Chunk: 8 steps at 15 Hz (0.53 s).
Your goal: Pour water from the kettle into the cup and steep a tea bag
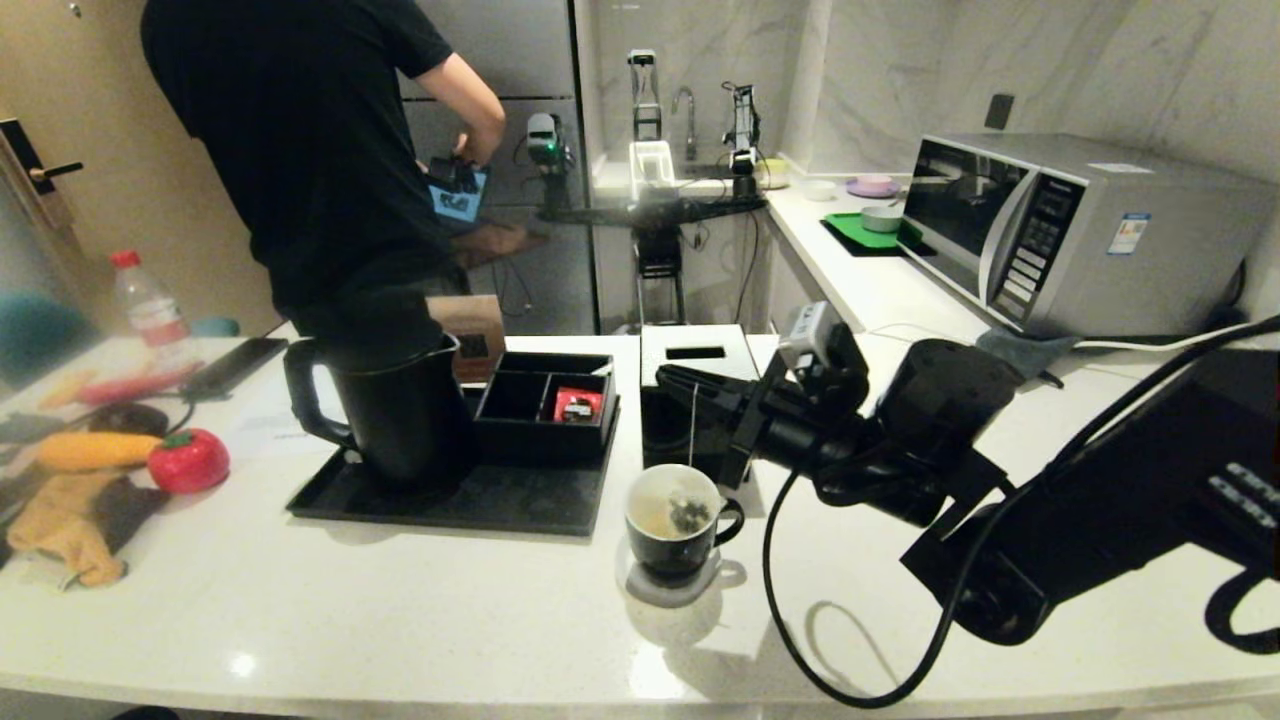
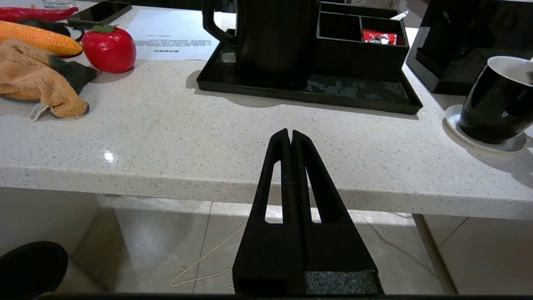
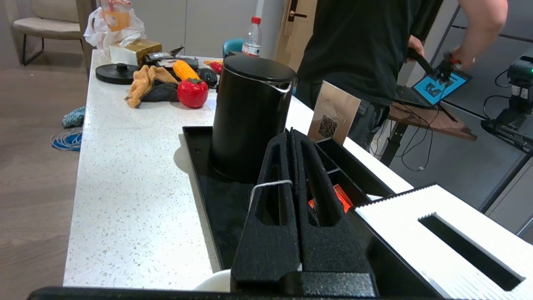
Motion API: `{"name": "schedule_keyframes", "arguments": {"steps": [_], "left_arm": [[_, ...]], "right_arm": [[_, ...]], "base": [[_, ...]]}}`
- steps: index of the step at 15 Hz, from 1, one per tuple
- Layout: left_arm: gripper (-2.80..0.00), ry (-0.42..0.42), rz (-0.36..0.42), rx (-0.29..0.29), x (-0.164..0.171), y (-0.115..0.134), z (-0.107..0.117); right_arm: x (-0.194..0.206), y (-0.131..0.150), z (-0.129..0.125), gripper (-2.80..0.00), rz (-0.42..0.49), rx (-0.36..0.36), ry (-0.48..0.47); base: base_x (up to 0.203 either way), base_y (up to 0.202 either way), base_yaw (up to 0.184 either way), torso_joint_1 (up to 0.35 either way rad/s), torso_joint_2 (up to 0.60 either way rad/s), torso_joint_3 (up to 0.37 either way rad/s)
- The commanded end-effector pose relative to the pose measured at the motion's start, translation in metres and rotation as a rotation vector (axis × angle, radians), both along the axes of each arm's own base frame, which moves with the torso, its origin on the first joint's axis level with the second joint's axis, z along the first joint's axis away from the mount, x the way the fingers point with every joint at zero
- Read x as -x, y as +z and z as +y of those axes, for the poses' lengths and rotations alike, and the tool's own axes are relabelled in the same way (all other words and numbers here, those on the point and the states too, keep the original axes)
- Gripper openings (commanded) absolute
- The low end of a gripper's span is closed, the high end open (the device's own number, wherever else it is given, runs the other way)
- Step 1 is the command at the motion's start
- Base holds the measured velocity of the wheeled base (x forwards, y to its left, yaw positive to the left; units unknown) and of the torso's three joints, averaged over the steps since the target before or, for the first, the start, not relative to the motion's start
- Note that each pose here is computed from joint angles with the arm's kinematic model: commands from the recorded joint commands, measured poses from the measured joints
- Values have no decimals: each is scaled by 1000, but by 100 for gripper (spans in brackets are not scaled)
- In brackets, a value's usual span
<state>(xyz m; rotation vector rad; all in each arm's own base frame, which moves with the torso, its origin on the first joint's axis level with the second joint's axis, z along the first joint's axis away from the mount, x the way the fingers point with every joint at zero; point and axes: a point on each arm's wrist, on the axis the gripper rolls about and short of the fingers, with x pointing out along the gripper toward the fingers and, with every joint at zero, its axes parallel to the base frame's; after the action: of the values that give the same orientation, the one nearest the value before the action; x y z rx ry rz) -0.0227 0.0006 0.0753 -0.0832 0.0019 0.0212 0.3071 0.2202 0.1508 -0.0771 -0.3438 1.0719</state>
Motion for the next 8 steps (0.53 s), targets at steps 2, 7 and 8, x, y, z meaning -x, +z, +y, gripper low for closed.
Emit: {"name": "schedule_keyframes", "arguments": {"steps": [2, 7, 8], "left_arm": [[-280, 0, -1, 1, 0, 0, 0], [-280, 0, -1, 1, 0, 0, 0], [-280, 0, -1, 1, 0, 0, 0]], "right_arm": [[-3, -8, 1, -280, 10, 9, 1], [-9, -28, 3, -280, 27, 35, 39], [-10, -32, 4, -280, 35, 40, 41]], "base": [[0, 0, 0, 0, 0, 0], [0, 0, 0, 0, 0, 0], [0, 0, 0, 0, 0, 0]]}}
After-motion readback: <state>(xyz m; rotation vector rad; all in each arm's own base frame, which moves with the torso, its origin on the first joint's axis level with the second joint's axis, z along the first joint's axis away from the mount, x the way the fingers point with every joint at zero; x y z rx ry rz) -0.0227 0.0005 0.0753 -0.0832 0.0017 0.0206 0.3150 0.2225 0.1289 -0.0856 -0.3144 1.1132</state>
